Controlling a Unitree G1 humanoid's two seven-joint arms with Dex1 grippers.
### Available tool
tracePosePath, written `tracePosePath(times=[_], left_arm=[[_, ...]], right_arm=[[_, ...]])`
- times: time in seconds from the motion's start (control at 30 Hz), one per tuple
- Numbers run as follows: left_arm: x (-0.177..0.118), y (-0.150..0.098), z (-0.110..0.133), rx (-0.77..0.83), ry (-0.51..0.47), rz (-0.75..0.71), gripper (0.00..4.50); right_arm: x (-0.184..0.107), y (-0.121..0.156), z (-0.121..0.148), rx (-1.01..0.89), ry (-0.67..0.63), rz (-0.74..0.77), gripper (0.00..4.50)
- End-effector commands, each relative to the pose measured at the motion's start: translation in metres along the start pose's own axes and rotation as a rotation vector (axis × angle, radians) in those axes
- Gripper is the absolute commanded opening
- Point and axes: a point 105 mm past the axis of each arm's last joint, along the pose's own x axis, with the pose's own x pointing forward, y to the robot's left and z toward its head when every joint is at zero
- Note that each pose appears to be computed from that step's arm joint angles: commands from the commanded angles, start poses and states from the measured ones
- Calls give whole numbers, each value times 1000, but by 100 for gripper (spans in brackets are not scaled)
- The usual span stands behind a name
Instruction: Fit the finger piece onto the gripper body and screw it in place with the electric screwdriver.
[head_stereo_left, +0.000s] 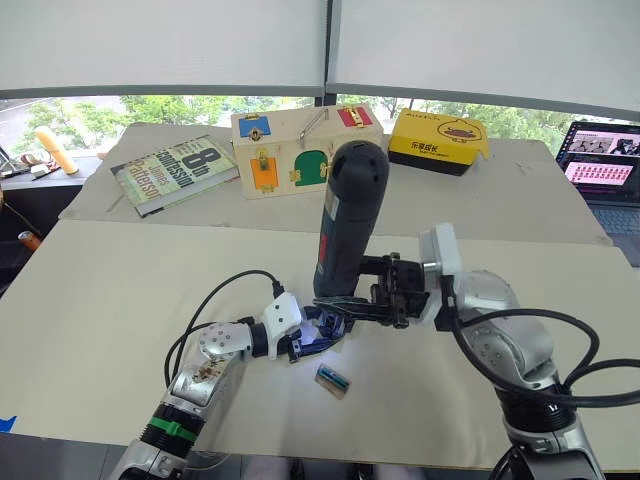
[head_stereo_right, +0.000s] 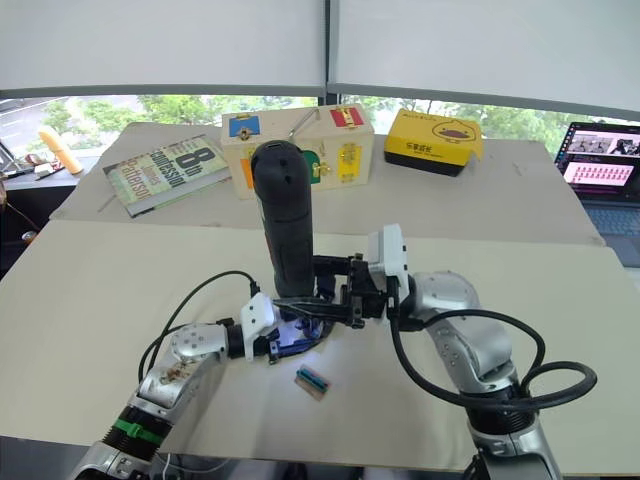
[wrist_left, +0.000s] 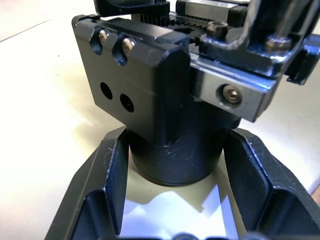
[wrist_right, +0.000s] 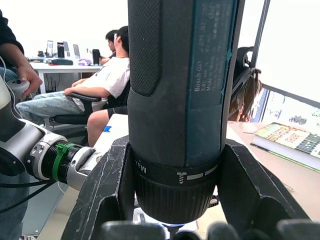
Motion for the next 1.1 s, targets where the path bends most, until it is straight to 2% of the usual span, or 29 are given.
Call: tracePosePath(times=[0.03, 0.23, 0.43, 0.47, 0.53, 0.57, 0.63, 0.83, 0.9, 1.0, 1.1], left_arm=[[-9, -7, -47, -121, 178, 6, 227], [-9, -6, -48, -123, 185, 8, 227], [-9, -4, -45, -151, 158, 28, 227], [-10, -3, -43, -141, 154, 36, 334], [-13, -1, -41, -124, 145, 45, 430], [-16, 1, -40, -108, 141, 52, 447], [-24, 1, -38, -113, 136, 56, 447], [-77, 5, -26, -68, 72, 91, 447], [-100, 8, -19, -70, 42, 97, 447], [-129, 5, -6, -80, 6, 41, 447], [-149, 10, 7, -67, 9, 24, 447]], right_arm=[[14, 16, 48, -108, -125, 131, 190], [21, 18, 66, -108, -142, 181, 190], [16, 20, 67, -99, -118, 193, 190], [15, 21, 68, -99, -113, 193, 190], [11, 23, 71, -97, -104, 195, 190], [8, 24, 73, -95, -101, 195, 190], [5, 26, 78, -90, -98, 192, 190], [-14, 19, 101, -74, -47, 102, 190], [-35, 7, 101, -19, 65, 21, 190], [-80, -2, 85, 113, 372, -78, 190], [-130, -17, 72, 259, 660, -277, 190]])
